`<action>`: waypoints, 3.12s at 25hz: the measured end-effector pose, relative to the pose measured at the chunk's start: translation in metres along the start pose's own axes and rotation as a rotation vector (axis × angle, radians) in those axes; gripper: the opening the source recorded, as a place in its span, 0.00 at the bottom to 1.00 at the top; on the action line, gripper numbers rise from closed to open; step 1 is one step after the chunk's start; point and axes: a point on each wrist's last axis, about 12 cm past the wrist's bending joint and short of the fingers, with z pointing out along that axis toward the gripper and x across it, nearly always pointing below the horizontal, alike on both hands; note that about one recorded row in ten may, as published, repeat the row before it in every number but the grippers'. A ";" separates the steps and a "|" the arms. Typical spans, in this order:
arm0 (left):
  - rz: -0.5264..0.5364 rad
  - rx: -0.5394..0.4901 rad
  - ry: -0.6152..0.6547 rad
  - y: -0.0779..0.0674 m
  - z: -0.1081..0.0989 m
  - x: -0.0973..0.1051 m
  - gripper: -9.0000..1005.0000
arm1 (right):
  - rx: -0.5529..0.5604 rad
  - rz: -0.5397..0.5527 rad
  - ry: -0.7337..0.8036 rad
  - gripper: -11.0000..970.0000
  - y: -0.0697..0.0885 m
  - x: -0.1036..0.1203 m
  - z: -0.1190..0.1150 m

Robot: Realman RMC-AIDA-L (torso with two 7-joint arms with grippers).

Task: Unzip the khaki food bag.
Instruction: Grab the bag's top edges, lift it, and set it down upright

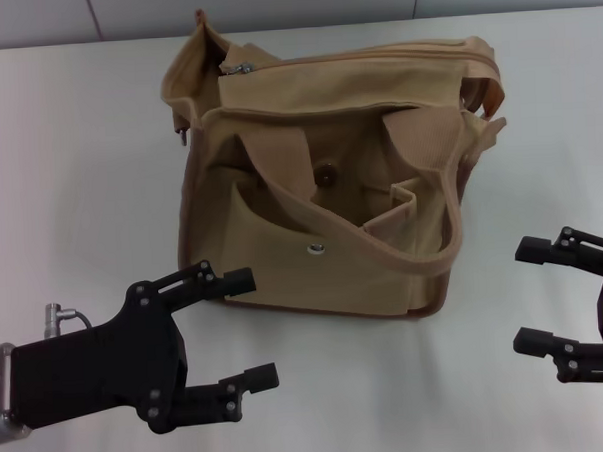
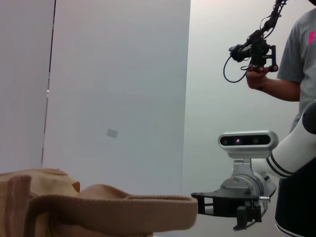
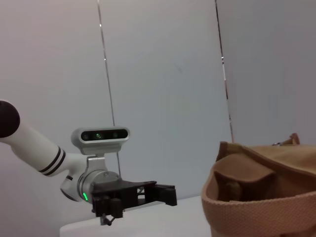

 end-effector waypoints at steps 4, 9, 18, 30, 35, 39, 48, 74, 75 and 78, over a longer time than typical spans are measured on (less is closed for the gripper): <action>0.012 -0.004 -0.002 0.001 0.001 0.000 0.82 | -0.005 -0.001 0.001 0.88 -0.001 0.000 0.002; 0.068 -0.167 -0.032 0.004 -0.015 0.001 0.80 | 0.002 0.006 0.008 0.88 -0.004 0.001 0.006; 0.182 -0.455 0.000 0.024 -0.016 0.018 0.77 | 0.002 0.005 0.009 0.87 -0.005 0.001 0.008; 0.182 -0.478 0.081 0.067 0.036 0.023 0.72 | 0.002 0.014 0.004 0.87 -0.006 0.000 0.010; 0.203 -0.486 0.090 0.066 0.036 0.025 0.70 | 0.006 0.014 0.003 0.87 -0.006 0.000 0.009; 0.211 -0.485 0.080 0.064 0.035 0.025 0.65 | 0.007 0.013 0.001 0.87 -0.007 -0.001 0.009; 0.223 -0.453 0.034 0.058 0.034 0.021 0.28 | 0.014 0.011 -0.030 0.87 -0.004 -0.003 0.007; 0.508 -0.041 -0.095 0.082 0.056 -0.093 0.10 | 0.217 0.047 -0.240 0.87 -0.073 -0.080 0.013; 0.512 -0.036 -0.084 0.083 0.059 -0.097 0.10 | 0.207 0.042 -0.223 0.87 -0.076 -0.083 0.016; 0.527 -0.030 -0.061 0.086 0.065 -0.105 0.10 | 0.185 0.026 -0.177 0.87 -0.082 -0.091 0.026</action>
